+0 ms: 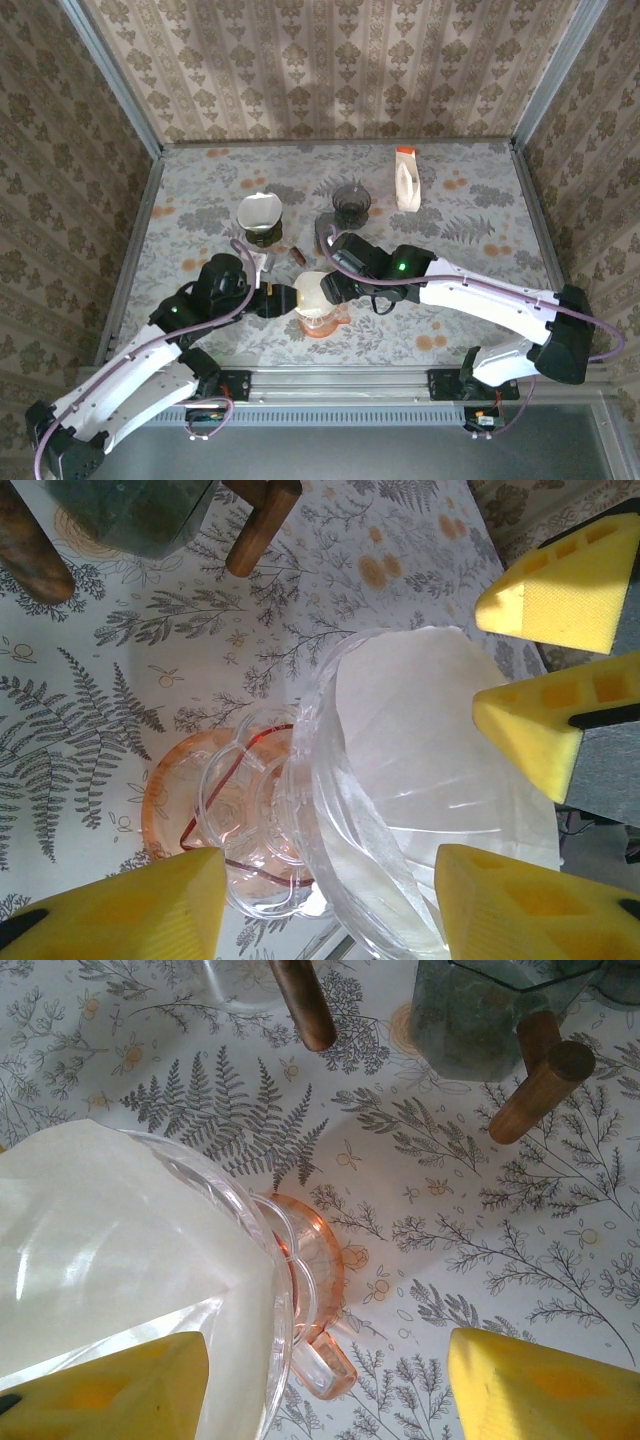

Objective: Place the coffee filter in the dripper

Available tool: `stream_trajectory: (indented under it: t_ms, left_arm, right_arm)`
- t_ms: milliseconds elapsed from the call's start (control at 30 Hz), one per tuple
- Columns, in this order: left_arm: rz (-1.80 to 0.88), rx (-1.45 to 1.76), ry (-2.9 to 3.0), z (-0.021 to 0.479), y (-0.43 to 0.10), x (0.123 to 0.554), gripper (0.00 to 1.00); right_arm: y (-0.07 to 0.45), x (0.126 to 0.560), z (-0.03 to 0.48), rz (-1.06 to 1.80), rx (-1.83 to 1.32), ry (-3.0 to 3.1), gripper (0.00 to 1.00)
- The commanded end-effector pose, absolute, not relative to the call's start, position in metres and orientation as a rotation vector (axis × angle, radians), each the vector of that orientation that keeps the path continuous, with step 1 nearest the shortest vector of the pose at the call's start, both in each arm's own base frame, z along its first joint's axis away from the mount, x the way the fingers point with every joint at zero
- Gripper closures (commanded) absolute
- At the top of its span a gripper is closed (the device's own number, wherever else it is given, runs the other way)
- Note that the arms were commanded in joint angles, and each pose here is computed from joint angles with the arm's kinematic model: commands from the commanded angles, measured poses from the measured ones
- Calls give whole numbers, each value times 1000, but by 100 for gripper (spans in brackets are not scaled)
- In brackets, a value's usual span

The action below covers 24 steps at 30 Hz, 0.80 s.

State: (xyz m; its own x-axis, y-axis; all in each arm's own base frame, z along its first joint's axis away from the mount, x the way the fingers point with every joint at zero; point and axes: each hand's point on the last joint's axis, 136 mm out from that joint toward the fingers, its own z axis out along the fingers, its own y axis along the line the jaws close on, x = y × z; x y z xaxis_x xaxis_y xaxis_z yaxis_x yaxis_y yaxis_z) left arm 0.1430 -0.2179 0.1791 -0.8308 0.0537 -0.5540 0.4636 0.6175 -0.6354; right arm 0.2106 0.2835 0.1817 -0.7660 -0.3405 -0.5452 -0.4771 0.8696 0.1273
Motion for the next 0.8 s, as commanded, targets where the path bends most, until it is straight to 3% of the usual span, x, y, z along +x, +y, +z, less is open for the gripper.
stream_trajectory:
  t_ms: [0, 167, 333, 467, 767]
  left_arm:
    - [-1132, 396, 2333, 189, -218, 143, 48]
    - [-1128, 401, 2358, 179, -218, 142, 60]
    - [-1131, 398, 2361, 176, -219, 142, 60]
    - [-1132, 398, 2364, 175, -219, 142, 59]
    - [-1132, 399, 2360, 175, -219, 141, 58]
  right_arm:
    - [281, 210, 181, 342, -571, 2510, 35]
    - [282, 207, 172, 333, -588, 2530, 38]
    - [284, 206, 168, 334, -596, 2535, 39]
    - [295, 208, 185, 378, -625, 2487, 33]
    - [322, 208, 159, 369, -720, 2587, 29]
